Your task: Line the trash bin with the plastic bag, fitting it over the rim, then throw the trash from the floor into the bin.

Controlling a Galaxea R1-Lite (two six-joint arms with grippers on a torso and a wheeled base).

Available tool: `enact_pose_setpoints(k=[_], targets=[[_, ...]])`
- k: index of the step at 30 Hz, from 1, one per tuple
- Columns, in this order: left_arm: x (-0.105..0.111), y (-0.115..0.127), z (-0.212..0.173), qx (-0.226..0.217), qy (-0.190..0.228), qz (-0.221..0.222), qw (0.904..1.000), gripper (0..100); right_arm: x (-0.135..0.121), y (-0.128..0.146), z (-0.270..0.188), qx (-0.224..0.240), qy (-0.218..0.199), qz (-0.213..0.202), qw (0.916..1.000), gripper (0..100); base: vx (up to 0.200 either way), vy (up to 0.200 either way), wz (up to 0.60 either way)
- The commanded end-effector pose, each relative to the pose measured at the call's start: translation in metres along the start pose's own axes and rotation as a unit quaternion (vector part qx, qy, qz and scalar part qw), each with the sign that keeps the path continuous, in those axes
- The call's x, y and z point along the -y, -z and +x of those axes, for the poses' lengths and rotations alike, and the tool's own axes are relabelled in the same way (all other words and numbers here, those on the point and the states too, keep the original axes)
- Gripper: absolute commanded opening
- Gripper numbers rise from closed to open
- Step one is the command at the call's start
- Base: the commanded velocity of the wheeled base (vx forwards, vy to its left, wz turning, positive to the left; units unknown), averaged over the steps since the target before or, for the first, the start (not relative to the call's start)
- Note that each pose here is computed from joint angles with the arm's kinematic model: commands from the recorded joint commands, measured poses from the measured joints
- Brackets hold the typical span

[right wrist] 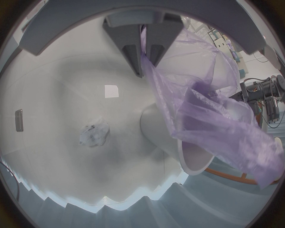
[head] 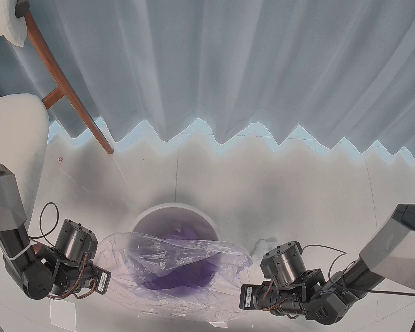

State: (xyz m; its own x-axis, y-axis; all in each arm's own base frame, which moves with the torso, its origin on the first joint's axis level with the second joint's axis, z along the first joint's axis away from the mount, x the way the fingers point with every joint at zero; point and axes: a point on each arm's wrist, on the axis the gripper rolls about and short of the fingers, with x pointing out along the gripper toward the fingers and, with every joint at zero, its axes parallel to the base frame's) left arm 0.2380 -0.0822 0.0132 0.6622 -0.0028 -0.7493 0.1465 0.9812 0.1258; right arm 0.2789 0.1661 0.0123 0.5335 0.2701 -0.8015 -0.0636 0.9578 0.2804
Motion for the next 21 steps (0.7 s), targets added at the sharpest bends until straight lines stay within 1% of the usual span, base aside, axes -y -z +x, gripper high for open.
enact_pose_setpoints(k=[1, 2, 3, 6, 8, 12, 16, 21], targets=[[0.001, 0.012, 0.009, -0.016, 0.001, 0.017, 0.9997, 0, 0.008, 0.013, 0.012, -0.008, 0.013, -0.001, 0.9999, 0, 0.000, 0.000, 0.00], [0.001, 0.012, 0.010, -0.015, 0.002, 0.018, 0.9997, 0, 0.008, 0.013, 0.012, -0.006, 0.014, -0.001, 0.9999, 0, 0.000, 0.000, 0.00], [0.000, 0.013, 0.013, -0.010, 0.006, 0.029, 0.9995, 0, 0.008, 0.013, 0.016, 0.008, 0.014, -0.001, 0.9999, 0, 0.000, 0.000, 0.00], [0.000, 0.015, 0.016, -0.006, 0.008, 0.036, 0.9993, 0, 0.008, 0.013, 0.019, 0.014, 0.013, -0.003, 0.9998, 0, 0.000, 0.000, 0.00], [-0.001, 0.020, 0.012, -0.012, 0.009, 0.041, 0.9990, 0, 0.011, 0.019, 0.017, 0.007, 0.017, -0.017, 0.9997, 0, 0.000, 0.000, 0.00], [-0.004, 0.028, 0.009, -0.024, 0.017, 0.045, 0.9986, 0, 0.015, 0.027, 0.017, -0.005, 0.025, -0.026, 0.9993, 0, 0.000, 0.000, 0.00], [-0.010, 0.026, 0.012, -0.020, 0.012, 0.040, 0.9989, 0, 0.022, 0.032, 0.019, -0.013, 0.034, -0.024, 0.9990, 0, 0.000, 0.000, 0.00], [-0.013, 0.021, 0.018, -0.013, 0.007, 0.032, 0.9994, 0, 0.022, 0.031, 0.025, -0.013, 0.037, -0.024, 0.9990, 0, 0.000, 0.000, 0.00]])
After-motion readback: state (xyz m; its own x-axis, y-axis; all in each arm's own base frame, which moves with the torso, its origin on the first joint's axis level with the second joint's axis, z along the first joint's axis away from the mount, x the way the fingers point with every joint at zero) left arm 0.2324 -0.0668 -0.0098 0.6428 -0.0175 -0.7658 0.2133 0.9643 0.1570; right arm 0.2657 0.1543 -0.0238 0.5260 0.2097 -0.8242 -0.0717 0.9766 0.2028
